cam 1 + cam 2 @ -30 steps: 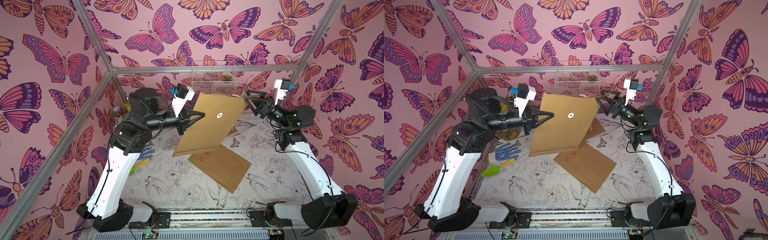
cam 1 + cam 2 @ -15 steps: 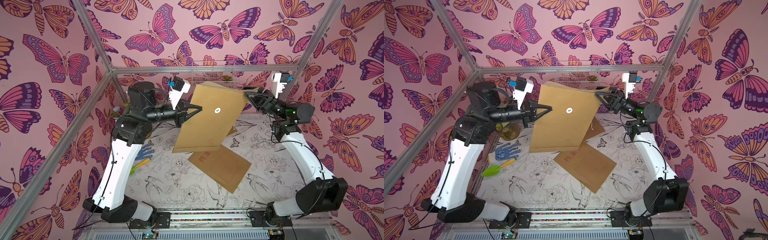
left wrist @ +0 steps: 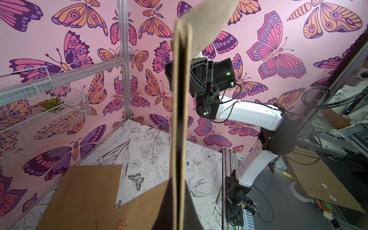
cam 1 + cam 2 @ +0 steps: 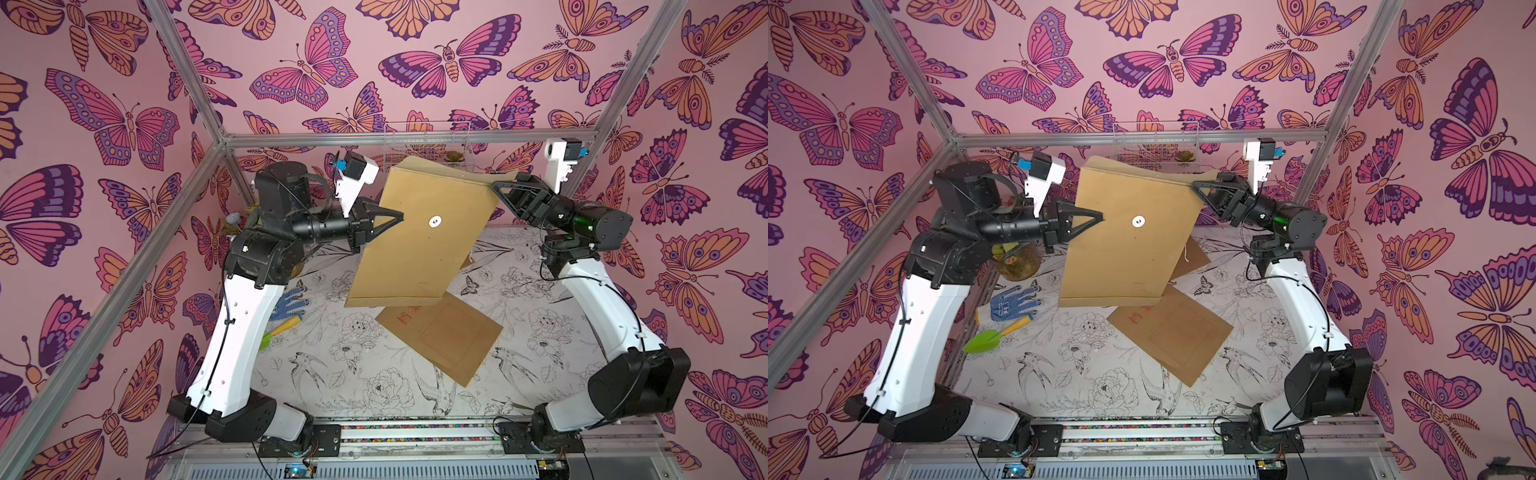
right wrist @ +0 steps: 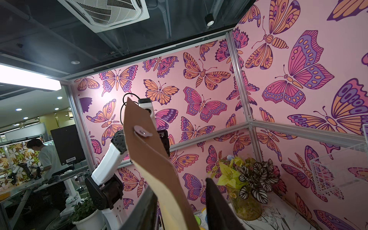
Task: Open the file bag
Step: Place the file bag at the center of the board.
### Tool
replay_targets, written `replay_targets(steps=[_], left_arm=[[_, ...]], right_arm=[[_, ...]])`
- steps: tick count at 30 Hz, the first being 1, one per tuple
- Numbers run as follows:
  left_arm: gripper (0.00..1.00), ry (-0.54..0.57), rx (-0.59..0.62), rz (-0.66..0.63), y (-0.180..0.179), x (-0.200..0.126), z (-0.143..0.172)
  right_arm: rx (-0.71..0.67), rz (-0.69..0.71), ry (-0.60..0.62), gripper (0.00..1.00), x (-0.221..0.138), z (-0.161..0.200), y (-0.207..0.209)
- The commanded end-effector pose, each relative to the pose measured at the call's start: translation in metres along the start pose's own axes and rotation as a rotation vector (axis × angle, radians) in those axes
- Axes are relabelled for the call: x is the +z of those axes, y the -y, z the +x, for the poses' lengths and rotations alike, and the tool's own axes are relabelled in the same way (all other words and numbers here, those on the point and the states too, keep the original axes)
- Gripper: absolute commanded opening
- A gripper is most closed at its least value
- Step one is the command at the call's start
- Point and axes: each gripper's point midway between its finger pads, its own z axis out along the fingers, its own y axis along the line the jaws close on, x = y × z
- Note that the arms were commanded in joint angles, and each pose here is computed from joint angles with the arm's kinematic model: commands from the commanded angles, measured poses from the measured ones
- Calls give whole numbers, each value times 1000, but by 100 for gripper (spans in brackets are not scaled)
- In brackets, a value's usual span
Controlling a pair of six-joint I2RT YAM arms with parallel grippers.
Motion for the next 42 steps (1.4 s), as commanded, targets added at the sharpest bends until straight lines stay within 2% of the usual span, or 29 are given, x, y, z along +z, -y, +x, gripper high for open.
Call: replay_targets(steps=[1, 5, 18, 24, 26, 27, 30, 31, 33, 38, 40, 42], left_arm=[[0, 35, 35, 30, 6, -2, -12], [0, 32, 33, 22, 4, -2, -11], [0, 28, 16, -22, -4, -8, -6], [0, 25, 15, -33, -7, -9, -3], [0, 20, 4, -58, -13, -9, 0], [10, 18, -2, -84, -17, -9, 2], [52, 4, -24, -209, -38, -15, 11], [76, -13, -38, -261, -45, -18, 18], [99, -52, -73, -369, -61, -24, 36], [99, -164, -194, -641, -102, -46, 99], [99, -237, -272, -746, -120, -56, 135], [99, -269, -327, -811, -119, -69, 158]], right_arm=[[-43, -35, -46, 36, 8, 3, -13], [-57, -24, -50, 28, 9, 4, -13], [-100, 10, -54, 15, 6, 3, -23], [-116, 14, -58, 0, 6, 3, -28], [-116, 31, -61, 0, 5, 4, -26], [-113, 45, -65, 0, 4, 5, -25], [-101, 140, -72, 0, 1, 8, -15], [-101, 186, -72, 0, -1, 10, -12], [-90, 273, -82, 0, -6, 18, -6], [-60, 369, -133, 0, -4, 49, -9], [-44, 382, -161, 0, 1, 61, -14], [-39, 407, -197, 0, 7, 75, -17]])
